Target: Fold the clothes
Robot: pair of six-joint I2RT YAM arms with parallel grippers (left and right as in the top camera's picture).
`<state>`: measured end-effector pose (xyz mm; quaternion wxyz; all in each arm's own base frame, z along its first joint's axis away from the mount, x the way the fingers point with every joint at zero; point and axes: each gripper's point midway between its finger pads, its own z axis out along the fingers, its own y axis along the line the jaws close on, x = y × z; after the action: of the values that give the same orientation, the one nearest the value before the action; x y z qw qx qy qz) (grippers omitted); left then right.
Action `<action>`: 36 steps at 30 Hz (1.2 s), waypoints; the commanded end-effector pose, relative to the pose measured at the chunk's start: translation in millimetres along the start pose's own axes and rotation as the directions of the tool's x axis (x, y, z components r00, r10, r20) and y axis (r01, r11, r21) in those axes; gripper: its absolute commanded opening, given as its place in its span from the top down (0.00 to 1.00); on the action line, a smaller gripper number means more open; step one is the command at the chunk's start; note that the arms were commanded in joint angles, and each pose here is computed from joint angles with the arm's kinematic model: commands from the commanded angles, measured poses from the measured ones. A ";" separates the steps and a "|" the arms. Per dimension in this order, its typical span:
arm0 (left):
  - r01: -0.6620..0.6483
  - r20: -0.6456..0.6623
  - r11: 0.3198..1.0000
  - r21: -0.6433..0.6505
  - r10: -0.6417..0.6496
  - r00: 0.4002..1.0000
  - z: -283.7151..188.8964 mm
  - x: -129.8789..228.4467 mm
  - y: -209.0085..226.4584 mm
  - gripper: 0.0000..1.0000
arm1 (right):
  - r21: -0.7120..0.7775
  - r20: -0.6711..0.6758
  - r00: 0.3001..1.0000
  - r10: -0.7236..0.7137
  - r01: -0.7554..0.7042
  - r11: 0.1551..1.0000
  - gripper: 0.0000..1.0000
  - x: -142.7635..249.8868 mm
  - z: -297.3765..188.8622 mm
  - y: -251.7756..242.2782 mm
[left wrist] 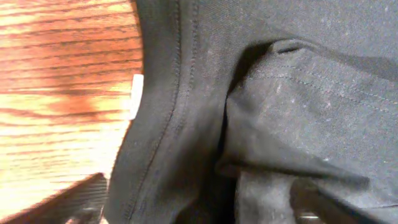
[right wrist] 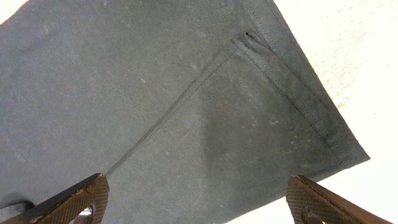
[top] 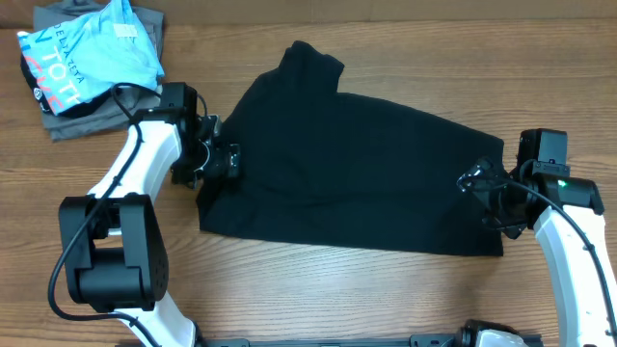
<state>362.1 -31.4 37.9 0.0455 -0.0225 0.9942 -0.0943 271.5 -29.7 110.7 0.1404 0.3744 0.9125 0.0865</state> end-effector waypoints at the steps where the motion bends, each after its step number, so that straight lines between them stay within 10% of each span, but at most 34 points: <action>1: 0.020 0.030 1.000 -0.003 -0.020 0.999 -18.6 -18.6 -3.5 0.02 | 0.008 -0.002 1.000 0.000 0.000 1.000 0.08 -0.6 2.3 -3.0; 8: 0.002 -0.031 1.000 0.003 -0.002 1.000 -53.7 -13.6 -25.2 0.26 | 0.030 -0.101 0.995 0.008 -0.005 1.000 0.59 19.3 24.9 -7.6; 11: -0.025 -0.126 0.999 0.043 0.030 0.992 -43.3 13.4 -53.0 0.68 | 0.038 -0.172 0.985 0.012 -0.005 0.999 0.69 35.8 50.8 -12.4; 15: -0.009 -0.195 0.999 0.034 0.015 0.981 -21.4 38.8 -67.4 0.94 | 0.066 -0.224 0.974 0.026 -0.011 0.998 0.75 44.3 70.1 -18.9; 36: 0.180 -0.170 0.982 -0.061 -0.188 0.967 42.3 65.3 -17.5 0.89 | 0.195 -0.294 0.921 0.256 -0.204 0.959 0.81 75.1 93.2 -49.9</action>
<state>306.6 -79.5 2.9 -0.0419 -0.0627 0.9916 -0.1055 225.9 -6.2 1.2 -0.0366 0.4473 0.8889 0.0916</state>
